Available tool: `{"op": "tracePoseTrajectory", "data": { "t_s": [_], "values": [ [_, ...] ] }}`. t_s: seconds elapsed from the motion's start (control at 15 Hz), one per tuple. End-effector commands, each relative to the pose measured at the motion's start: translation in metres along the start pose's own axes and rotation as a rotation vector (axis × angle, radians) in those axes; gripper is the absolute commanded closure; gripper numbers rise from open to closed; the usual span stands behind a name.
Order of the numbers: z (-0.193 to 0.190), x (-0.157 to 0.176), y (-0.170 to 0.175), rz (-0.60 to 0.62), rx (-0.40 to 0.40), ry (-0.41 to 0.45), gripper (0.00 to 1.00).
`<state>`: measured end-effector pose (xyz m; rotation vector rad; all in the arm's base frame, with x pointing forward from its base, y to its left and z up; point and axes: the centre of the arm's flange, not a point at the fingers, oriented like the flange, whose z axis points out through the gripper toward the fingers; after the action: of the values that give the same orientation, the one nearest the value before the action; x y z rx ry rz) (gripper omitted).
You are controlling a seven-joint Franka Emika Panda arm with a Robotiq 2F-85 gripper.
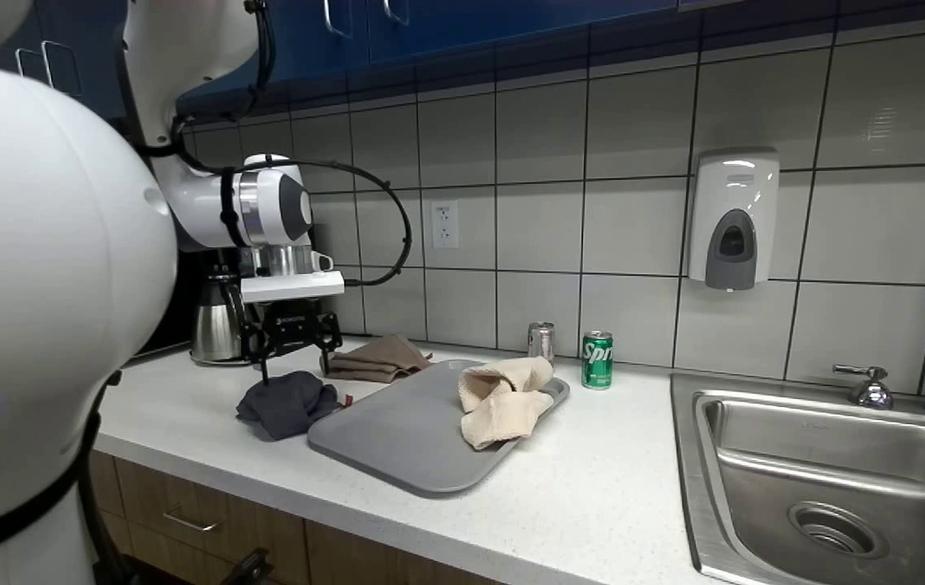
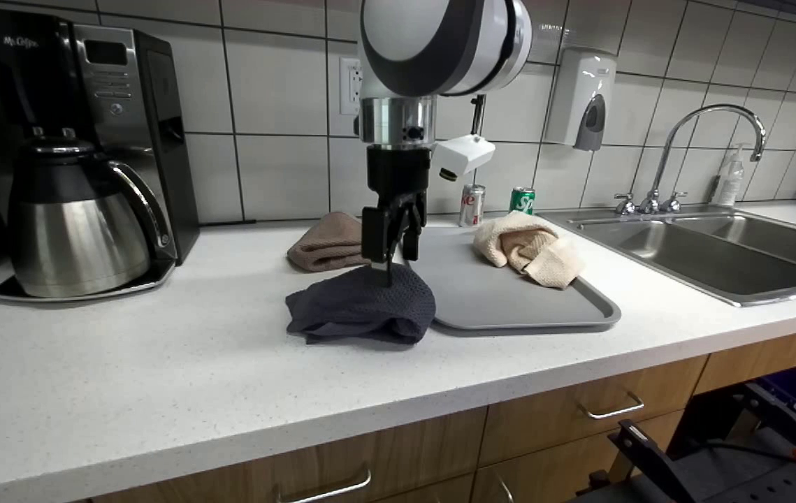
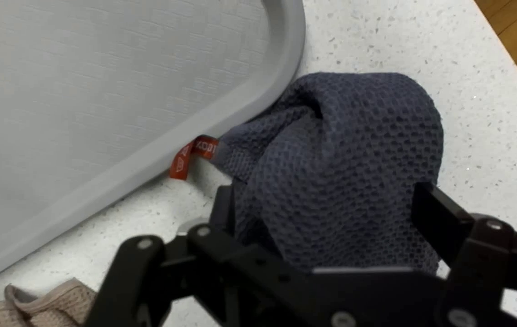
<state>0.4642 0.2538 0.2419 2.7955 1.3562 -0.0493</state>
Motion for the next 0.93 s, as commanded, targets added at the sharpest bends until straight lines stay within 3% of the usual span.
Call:
{"op": "tracePoseTrajectory", "data": {
  "t_s": [0.0,0.87],
  "values": [
    [0.01,0.002,-0.002,-0.031,0.029,-0.028,0.0],
    [0.045,0.011,-0.008,-0.073,0.046,-0.081,0.0]
  ]
}}
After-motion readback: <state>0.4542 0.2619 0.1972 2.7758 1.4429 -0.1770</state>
